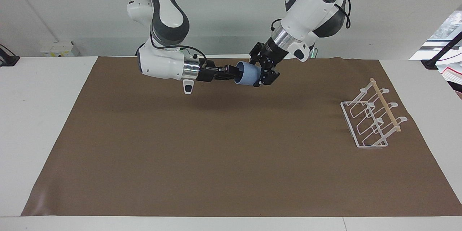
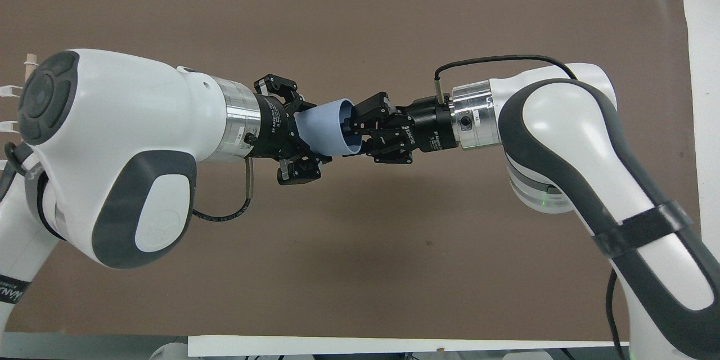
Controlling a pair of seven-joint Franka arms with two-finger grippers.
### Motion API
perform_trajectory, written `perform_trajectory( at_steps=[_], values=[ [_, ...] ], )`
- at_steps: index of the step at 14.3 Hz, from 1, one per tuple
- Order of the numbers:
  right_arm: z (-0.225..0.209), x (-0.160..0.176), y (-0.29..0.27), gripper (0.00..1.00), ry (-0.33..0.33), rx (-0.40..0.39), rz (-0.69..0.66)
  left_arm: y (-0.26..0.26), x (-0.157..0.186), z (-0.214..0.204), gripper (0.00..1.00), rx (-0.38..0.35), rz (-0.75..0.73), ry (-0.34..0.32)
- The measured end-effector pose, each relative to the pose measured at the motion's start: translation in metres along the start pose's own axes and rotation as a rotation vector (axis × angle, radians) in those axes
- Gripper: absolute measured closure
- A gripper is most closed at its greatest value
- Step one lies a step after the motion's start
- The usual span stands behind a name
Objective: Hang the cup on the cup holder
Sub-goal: 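Pull the cup away with the left gripper while the right gripper withdraws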
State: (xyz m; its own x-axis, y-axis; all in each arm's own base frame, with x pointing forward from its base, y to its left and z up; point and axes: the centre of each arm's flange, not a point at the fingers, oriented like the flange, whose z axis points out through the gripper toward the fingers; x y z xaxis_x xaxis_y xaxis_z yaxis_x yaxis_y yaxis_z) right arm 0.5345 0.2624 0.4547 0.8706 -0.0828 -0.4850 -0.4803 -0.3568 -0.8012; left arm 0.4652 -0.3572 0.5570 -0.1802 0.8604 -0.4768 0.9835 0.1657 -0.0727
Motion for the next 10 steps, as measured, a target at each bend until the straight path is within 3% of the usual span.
perform_trajectory(
  at_steps=[4,8,10],
  values=[
    [-0.017,0.008,0.003,0.02,0.031,-0.024,-0.010,0.001,0.000,-0.001,0.17,-0.001,-0.002,0.000],
    [-0.087,0.017,0.003,0.00,0.134,-0.275,-0.133,0.007,0.006,-0.004,0.17,-0.009,-0.013,0.001],
    [-0.127,0.012,0.008,0.00,0.193,-0.442,-0.184,0.019,0.017,-0.009,0.17,-0.032,0.004,0.039]
  ],
)
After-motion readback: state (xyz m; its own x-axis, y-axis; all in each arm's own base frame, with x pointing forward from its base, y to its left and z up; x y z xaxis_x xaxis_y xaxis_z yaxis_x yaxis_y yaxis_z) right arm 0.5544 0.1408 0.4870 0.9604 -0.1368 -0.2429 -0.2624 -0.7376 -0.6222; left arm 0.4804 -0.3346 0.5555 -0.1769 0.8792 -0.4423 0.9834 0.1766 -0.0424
